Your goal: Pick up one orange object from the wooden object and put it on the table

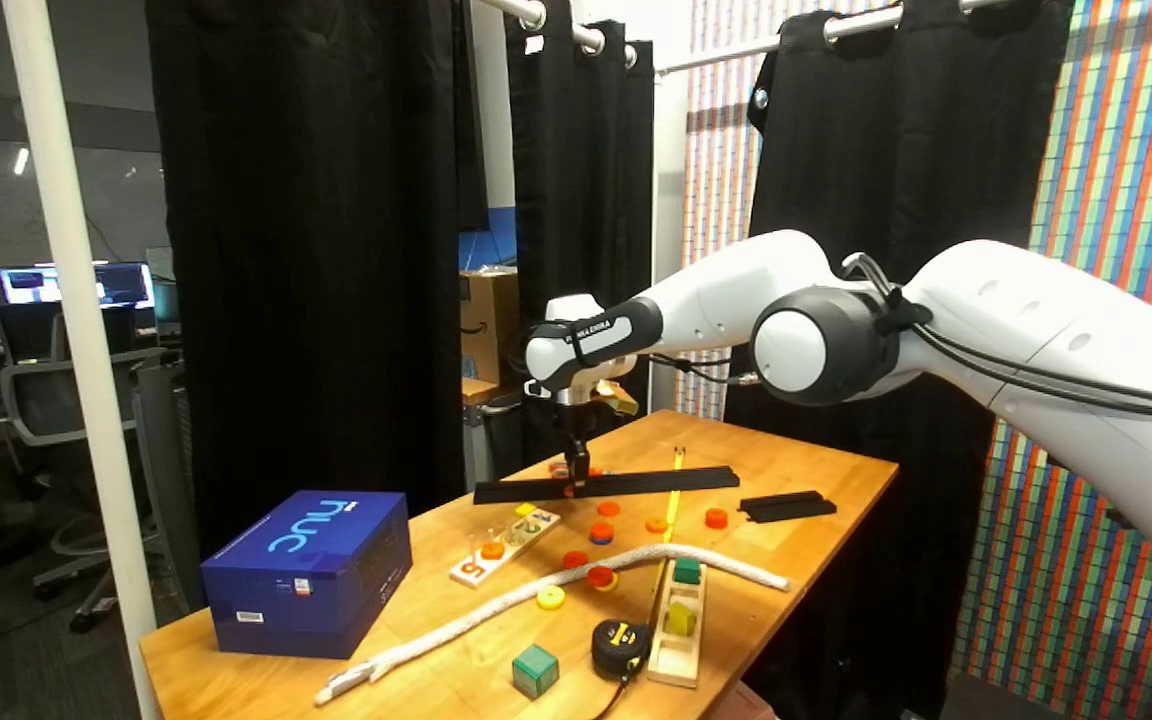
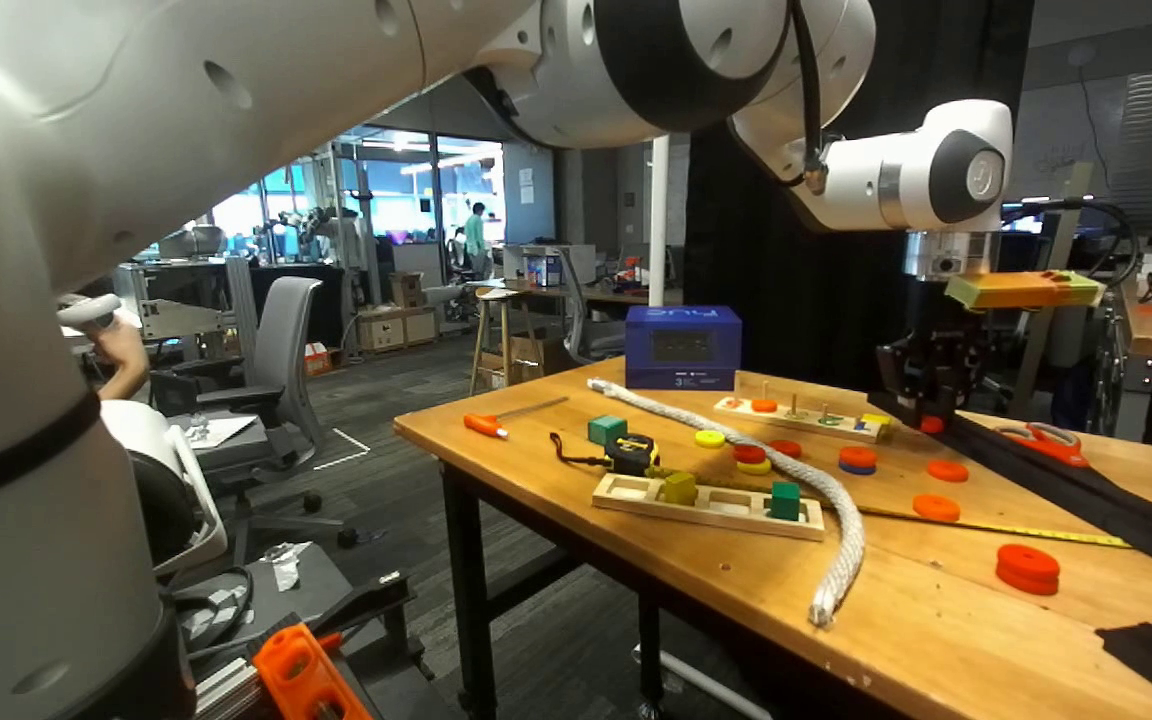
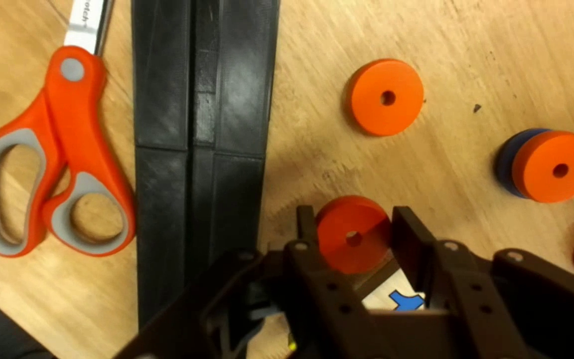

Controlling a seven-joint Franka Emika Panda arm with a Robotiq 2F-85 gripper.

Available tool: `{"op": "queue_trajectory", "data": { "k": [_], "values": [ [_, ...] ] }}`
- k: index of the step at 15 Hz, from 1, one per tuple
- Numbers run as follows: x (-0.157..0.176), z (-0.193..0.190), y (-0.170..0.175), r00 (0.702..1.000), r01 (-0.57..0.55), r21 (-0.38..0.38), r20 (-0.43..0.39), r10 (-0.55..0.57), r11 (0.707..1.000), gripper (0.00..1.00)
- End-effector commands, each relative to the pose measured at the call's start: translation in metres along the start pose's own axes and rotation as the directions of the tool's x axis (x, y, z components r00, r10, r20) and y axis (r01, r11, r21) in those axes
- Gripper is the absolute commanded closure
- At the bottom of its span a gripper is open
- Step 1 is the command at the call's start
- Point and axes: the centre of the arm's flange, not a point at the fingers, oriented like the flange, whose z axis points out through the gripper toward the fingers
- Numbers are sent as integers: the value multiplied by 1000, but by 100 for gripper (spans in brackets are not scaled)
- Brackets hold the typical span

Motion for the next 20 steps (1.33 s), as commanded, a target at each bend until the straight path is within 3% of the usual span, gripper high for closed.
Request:
{"op": "queue_trajectory", "data": {
  "k": [1,8,9,11,14,17,20],
  "values": [
    [-4,1,-1,1000,-12,28,-9,13,1000,75],
    [-9,7,0,1000,-21,65,-5,22,998,75],
    [-9,8,0,1000,-30,67,-6,30,997,33],
    [-10,10,-1,999,-32,79,-6,33,996,26],
    [-12,13,-1,999,-37,84,-3,37,996,1],
    [-9,4,-6,999,-51,74,-1,52,996,0],
    [-2,-32,-20,996,-84,48,-22,86,995,0]
  ]
}}
